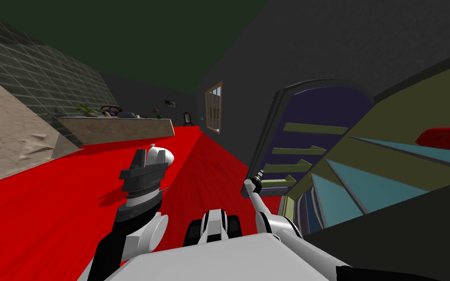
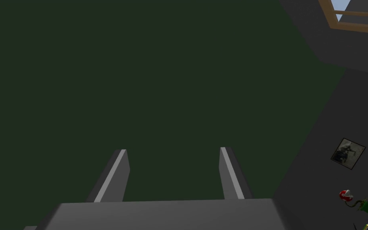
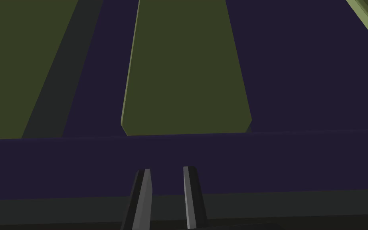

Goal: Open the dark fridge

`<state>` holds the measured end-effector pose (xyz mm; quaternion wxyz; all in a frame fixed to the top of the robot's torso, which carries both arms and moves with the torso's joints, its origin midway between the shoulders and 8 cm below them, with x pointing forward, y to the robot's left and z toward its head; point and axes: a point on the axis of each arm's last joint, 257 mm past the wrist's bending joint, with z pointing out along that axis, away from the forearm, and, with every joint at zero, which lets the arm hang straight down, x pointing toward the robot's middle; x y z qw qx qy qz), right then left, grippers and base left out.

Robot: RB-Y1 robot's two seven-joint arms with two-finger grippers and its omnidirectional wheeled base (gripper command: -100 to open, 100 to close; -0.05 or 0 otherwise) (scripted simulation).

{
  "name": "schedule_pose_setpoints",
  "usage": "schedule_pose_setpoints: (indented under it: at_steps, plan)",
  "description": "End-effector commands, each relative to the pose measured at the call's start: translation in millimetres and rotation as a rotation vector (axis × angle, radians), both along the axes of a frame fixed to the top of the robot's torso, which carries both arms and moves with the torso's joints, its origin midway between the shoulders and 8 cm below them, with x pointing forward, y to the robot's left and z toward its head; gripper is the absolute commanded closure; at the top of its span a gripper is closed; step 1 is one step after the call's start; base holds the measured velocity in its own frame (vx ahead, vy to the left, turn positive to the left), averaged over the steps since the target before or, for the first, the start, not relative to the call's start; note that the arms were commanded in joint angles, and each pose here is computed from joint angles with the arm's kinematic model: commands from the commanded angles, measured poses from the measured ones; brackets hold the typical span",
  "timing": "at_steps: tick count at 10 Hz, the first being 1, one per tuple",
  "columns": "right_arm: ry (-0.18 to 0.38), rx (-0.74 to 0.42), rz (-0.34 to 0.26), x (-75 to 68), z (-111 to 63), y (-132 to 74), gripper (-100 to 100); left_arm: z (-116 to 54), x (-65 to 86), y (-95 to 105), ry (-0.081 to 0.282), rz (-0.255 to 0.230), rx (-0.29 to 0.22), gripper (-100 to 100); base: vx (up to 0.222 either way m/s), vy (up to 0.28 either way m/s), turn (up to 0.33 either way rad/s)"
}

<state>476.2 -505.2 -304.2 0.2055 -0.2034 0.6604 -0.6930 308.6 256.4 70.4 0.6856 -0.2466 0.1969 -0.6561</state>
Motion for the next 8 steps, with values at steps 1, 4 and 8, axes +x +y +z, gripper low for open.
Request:
schedule_pose_setpoints:
  at_steps: [1,4,8]
  plan:
    - [-0.004,-0.008,-0.024,-3.3,6.2,-10,-100,0.0,0.0,0.0,0.0,0.0,0.0,0,0.122,0.034,0.0]
    - [-0.006,0.003,-0.069,-10.6,6.4,-18,-100,0.0,0.0,0.0,0.0,0.0,0.0,0,0.165,0.066,-0.042]
    - [-0.007,0.013,-0.123,-19.6,7.4,-29,-100,0.0,0.0,0.0,0.0,0.0,0.0,0,0.184,0.04,-0.036]
